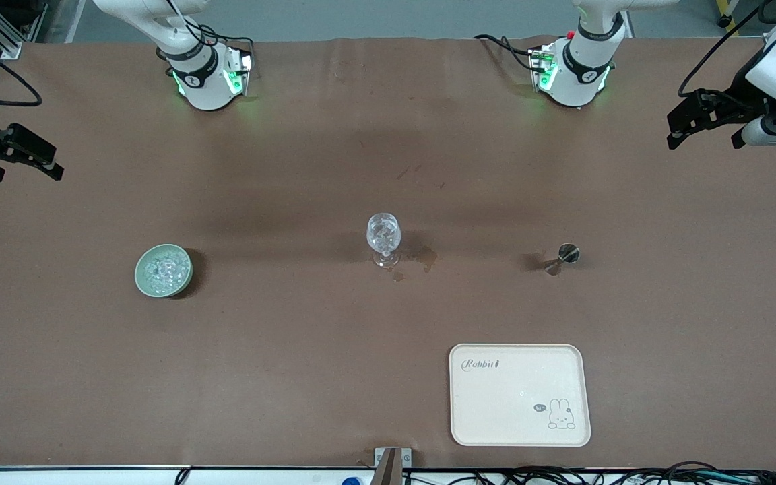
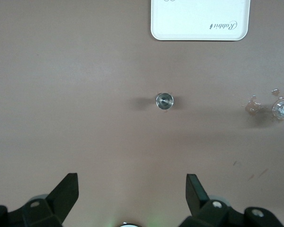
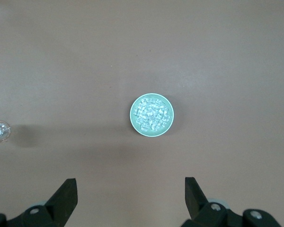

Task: Pour wine and add ice with both arms
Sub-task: 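Reach the right gripper to the ice bowl while the left gripper reaches the jigger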

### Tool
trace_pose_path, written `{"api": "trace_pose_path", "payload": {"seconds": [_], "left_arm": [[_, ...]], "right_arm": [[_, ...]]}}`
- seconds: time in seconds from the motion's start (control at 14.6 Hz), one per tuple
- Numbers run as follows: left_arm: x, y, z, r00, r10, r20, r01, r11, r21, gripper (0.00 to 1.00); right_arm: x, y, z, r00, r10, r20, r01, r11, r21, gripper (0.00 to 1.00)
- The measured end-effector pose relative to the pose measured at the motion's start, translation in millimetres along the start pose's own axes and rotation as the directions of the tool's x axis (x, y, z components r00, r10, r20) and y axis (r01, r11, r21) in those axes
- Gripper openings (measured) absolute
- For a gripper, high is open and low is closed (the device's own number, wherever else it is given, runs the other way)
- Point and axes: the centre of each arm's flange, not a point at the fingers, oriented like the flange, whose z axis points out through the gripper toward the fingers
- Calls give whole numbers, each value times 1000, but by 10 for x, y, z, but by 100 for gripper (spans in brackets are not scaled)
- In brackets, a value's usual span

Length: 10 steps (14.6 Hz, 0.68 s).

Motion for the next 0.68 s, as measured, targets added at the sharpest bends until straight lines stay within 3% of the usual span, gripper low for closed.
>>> {"api": "trace_pose_path", "payload": {"seconds": [0.41,0.68], "left_arm": [[22,-13,14,1000,-2,2,2,1000,-1,100],[228,-88,181,999,-15,31,15,1000,-7,100]], "right_arm": [[0,2,0,1000,0,0,0,1000,0,100],[0,4,-1,1000,0,0,0,1000,0,100]]}}
